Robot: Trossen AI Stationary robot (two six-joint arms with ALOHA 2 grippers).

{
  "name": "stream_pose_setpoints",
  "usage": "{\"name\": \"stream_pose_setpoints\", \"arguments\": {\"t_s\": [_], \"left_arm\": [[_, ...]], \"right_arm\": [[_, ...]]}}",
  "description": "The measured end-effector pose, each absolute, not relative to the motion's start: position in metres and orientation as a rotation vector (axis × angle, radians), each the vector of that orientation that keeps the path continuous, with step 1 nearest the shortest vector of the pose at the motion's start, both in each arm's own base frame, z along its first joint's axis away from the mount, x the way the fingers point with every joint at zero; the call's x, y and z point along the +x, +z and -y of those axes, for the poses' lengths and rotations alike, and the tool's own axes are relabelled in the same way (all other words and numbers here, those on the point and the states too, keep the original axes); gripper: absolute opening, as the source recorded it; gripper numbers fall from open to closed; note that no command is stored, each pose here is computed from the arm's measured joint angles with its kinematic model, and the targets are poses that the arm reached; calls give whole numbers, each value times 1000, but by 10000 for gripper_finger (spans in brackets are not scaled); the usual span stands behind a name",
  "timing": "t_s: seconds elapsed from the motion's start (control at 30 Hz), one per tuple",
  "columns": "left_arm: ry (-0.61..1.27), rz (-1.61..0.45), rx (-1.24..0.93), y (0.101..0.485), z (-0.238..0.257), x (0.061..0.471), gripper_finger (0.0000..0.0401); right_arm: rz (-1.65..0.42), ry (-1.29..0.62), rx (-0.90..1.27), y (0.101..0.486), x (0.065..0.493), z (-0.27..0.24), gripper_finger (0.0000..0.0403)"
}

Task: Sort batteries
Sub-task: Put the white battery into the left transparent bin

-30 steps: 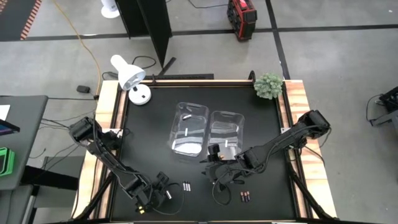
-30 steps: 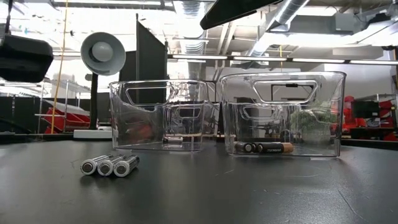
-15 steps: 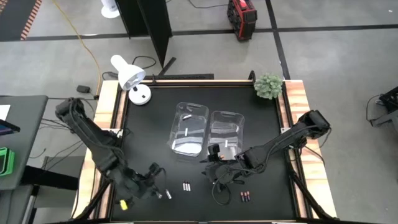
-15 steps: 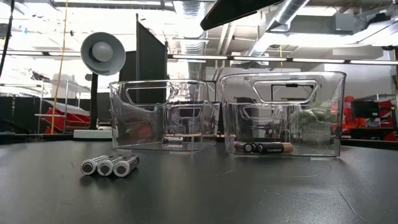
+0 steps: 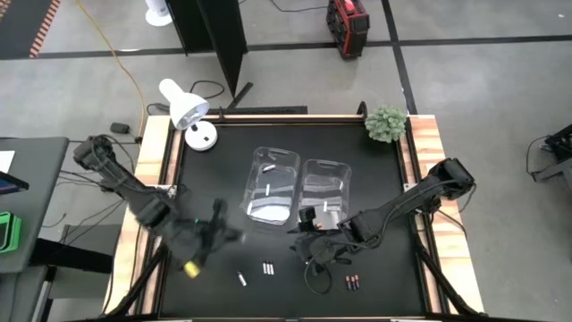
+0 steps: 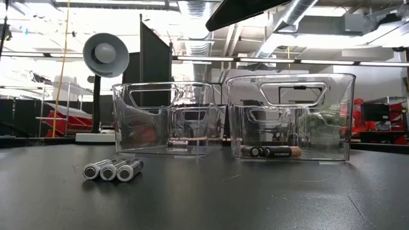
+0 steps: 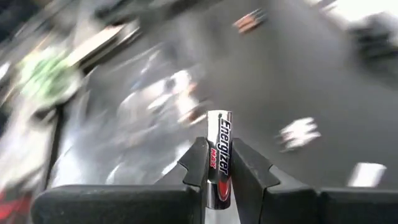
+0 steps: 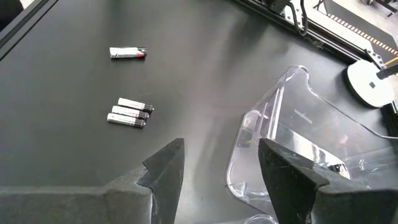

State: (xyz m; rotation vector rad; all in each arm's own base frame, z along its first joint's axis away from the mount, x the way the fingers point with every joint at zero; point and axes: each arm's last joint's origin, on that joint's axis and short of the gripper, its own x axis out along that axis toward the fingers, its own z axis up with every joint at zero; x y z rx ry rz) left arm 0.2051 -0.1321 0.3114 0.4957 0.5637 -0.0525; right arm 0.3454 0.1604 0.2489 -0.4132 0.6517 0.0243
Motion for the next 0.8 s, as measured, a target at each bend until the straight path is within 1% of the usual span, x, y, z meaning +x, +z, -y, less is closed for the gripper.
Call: {"name": "stream_pose_setpoints", "arguments": {"t_s": [0.17, 0.27, 0.37, 0.5, 0.57, 0.67, 0.8], "left_arm": [[187, -663, 444, 302, 76, 240, 39], [248, -744, 391, 293, 34, 258, 39], [238, -805, 291, 281, -9, 273, 39], [256, -870, 231, 262, -59, 285, 39], [235, -892, 188, 249, -80, 289, 39], [219, -917, 129, 231, -103, 296, 39], [210, -986, 98, 206, -119, 301, 39]], "right_arm": [[-647, 24, -413, 249, 346, -160, 223], [-647, 24, -413, 249, 346, -160, 223], [-647, 25, -414, 249, 346, -160, 223], [-647, 25, -416, 249, 346, -160, 223], [-648, 25, -417, 249, 346, -160, 223], [-648, 28, -424, 249, 346, -160, 223], [-649, 30, -431, 249, 346, -160, 223]]}}
